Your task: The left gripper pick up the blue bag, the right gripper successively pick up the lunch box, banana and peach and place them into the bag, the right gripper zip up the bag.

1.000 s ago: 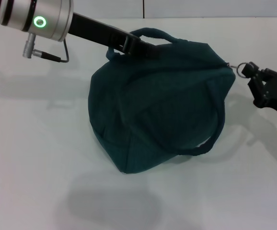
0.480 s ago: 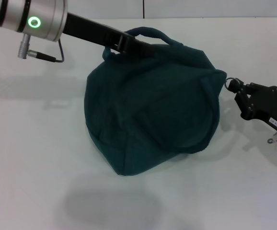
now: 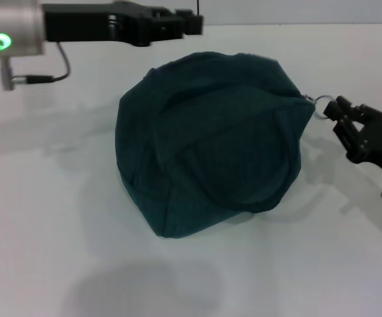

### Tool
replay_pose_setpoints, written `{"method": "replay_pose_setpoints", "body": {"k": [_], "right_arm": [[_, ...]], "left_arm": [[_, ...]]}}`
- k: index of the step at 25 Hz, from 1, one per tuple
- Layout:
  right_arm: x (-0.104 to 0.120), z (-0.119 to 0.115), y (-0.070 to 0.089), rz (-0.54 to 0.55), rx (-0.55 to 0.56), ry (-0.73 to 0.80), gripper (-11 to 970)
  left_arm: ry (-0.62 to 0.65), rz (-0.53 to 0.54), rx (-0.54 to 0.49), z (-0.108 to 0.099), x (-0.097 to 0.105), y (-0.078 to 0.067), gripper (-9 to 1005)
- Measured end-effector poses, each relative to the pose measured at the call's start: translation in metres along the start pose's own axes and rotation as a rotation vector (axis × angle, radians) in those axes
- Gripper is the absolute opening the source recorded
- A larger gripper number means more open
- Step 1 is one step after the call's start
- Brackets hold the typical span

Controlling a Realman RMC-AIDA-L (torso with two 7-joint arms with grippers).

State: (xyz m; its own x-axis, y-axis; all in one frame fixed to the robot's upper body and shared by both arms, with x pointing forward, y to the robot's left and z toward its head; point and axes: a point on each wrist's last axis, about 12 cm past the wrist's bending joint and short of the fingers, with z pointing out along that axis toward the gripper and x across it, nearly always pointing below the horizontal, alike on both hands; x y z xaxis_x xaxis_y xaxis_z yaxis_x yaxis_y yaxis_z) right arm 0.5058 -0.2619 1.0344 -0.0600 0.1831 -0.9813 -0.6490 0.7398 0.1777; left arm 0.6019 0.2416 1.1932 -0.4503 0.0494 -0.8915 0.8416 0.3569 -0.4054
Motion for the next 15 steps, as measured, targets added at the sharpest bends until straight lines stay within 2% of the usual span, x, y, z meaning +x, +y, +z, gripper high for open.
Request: {"method": "replay_pose_setpoints", "body": {"k": [2, 6, 12, 15], "right_arm": [[-0.003, -0.005, -0.001, 0.005, 0.015, -0.032, 24], [-0.011, -0.017, -0.004, 0.008, 0.050, -0.123, 184], [-0.033, -0.037, -0.007, -0.030, 0.042, -0.295, 415], [-0.048, -0.041, -0.007, -0.057, -0.046, -0.353, 547]], "left_arm": [[-0.057, 0.028, -0.001, -0.011, 0.006, 0.000, 306], [-0.172, 0.100, -0.031, -0.046, 0.029, -0.003, 470], [-0.240, 0.128, -0.039, -0.084, 0.063, -0.010, 508], [-0.265, 0.157, -0.004, -0.095, 0.078, -0.017, 527]]}}
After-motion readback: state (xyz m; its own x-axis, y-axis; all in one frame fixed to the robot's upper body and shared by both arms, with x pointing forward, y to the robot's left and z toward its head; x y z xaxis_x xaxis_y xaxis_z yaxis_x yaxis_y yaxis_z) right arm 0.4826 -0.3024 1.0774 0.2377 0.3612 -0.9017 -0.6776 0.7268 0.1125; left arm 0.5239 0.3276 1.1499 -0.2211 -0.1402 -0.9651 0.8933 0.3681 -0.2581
